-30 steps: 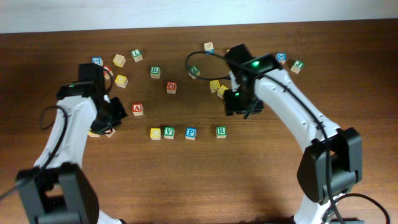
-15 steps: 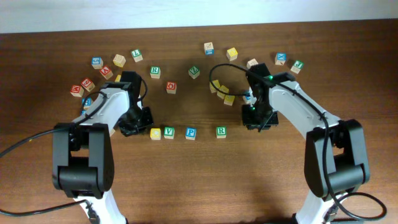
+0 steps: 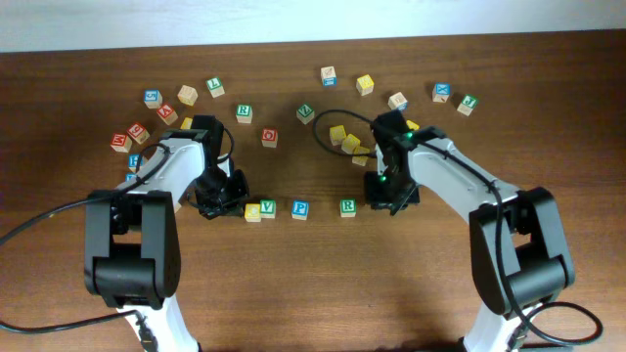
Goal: Spell out CVPR
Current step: 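Push the row of blocks together with both grippers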
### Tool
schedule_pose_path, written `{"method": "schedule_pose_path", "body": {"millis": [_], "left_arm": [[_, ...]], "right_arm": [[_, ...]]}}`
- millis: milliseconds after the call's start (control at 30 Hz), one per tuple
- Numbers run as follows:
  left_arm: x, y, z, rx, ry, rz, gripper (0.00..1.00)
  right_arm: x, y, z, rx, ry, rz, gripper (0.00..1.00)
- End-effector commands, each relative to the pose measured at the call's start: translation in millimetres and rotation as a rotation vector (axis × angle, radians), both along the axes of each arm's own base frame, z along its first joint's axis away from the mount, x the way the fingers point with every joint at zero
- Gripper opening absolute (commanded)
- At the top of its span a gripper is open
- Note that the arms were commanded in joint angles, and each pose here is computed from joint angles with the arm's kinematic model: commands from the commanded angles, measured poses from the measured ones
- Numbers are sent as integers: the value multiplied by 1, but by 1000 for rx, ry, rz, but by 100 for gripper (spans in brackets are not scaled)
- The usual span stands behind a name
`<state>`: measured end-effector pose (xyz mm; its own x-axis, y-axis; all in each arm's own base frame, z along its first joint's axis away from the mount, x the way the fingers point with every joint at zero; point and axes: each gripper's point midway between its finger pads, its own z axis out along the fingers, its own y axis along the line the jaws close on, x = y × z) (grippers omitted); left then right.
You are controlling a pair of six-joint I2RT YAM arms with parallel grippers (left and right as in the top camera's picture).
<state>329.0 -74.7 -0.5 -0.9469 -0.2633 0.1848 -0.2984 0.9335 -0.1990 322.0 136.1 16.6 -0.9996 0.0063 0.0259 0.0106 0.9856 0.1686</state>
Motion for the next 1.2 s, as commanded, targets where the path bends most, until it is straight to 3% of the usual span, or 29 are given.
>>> {"method": "schedule_pose_path", "body": {"millis": [0,467,1167], "left_arm": [[-2,-11,-3,-18,18,-3,0],[-2,-37,-4,-11,-1,-19,0],[-4,-72,-4,-39,-29,-82,0]], "right_arm": [[-7,4,-7,7,19,-9,23],[6,10,-7,30,-27,-40,22],[-5,32,-18,33,2,-38,23]]}}
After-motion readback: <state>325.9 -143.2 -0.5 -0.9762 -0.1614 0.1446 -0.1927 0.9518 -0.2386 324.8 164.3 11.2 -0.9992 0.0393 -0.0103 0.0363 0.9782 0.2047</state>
